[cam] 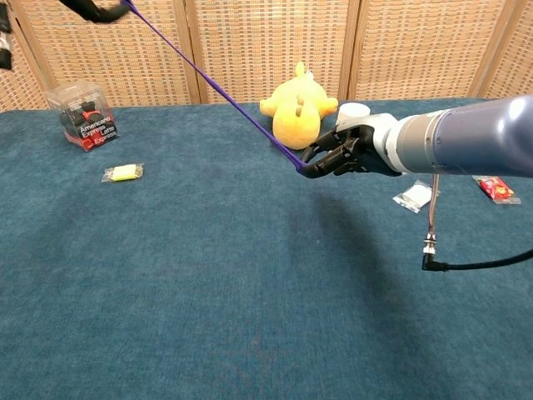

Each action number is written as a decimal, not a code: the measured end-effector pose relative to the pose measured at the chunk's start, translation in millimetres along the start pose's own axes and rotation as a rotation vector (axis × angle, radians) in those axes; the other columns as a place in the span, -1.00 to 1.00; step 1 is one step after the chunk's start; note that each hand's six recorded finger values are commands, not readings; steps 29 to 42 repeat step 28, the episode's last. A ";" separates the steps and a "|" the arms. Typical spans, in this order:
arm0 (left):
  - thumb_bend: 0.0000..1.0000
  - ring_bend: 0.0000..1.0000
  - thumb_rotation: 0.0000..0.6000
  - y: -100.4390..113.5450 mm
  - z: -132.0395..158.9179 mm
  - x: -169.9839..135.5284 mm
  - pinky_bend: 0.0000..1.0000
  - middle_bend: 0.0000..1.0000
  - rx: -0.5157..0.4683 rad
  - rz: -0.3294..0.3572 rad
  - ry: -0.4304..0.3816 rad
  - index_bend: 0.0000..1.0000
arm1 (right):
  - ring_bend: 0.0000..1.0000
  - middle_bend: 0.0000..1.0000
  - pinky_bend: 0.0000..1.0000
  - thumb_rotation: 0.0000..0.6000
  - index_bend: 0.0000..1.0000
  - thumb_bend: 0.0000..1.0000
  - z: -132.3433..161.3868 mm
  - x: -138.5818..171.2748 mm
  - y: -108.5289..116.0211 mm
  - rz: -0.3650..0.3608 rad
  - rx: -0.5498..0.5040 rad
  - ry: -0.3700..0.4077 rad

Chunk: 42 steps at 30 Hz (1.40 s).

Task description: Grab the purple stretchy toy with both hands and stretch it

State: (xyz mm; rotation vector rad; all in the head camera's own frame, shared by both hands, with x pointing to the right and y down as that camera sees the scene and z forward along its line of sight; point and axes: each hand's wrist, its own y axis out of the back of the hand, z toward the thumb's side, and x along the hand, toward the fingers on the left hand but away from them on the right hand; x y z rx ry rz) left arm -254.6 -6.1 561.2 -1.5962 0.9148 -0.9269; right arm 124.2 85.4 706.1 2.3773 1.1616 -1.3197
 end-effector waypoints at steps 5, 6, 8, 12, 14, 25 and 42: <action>-0.09 -1.00 1.00 30.8 -35.3 -1.6 -1.00 -1.00 0.002 0.057 0.070 0.48 | -1.00 -0.91 -1.00 1.00 0.24 0.22 -3.2 2.0 4.7 -0.012 0.000 -0.005; -0.09 -1.00 1.00 36.3 -41.8 -2.1 -1.00 -1.00 -0.003 0.068 0.084 0.48 | -1.00 -0.91 -1.00 1.00 0.24 0.22 -3.9 2.3 5.4 -0.013 -0.001 -0.007; -0.09 -1.00 1.00 49.2 -57.4 -2.9 -1.00 -1.00 -0.014 0.094 0.122 0.49 | -1.00 -0.91 -1.00 1.00 0.24 0.22 -5.5 3.2 6.9 -0.017 -0.001 -0.010; -0.09 -1.00 1.00 71.5 -85.5 -5.6 -1.00 -1.00 -0.005 0.127 0.182 0.49 | -1.00 -0.91 -1.00 1.00 0.24 0.23 -10.3 5.6 10.3 -0.024 -0.001 -0.018; -0.09 -1.00 1.00 82.2 -100.4 -8.2 -1.00 -1.00 -0.001 0.137 0.215 0.49 | -1.00 -0.91 -1.00 1.00 0.24 0.23 -12.8 6.7 12.3 -0.028 -0.001 -0.022; -0.09 -1.00 1.00 107.8 -143.7 -19.5 -1.00 -1.00 -0.012 0.164 0.321 0.49 | -1.00 -0.91 -1.00 1.00 0.25 0.23 -39.3 19.7 40.4 -0.067 0.002 -0.060; -0.09 -1.00 1.00 113.1 -151.7 -22.0 -1.00 -1.00 -0.007 0.169 0.338 0.49 | -1.00 -0.90 -1.00 1.00 0.26 0.23 -49.8 26.8 56.1 -0.086 0.010 -0.073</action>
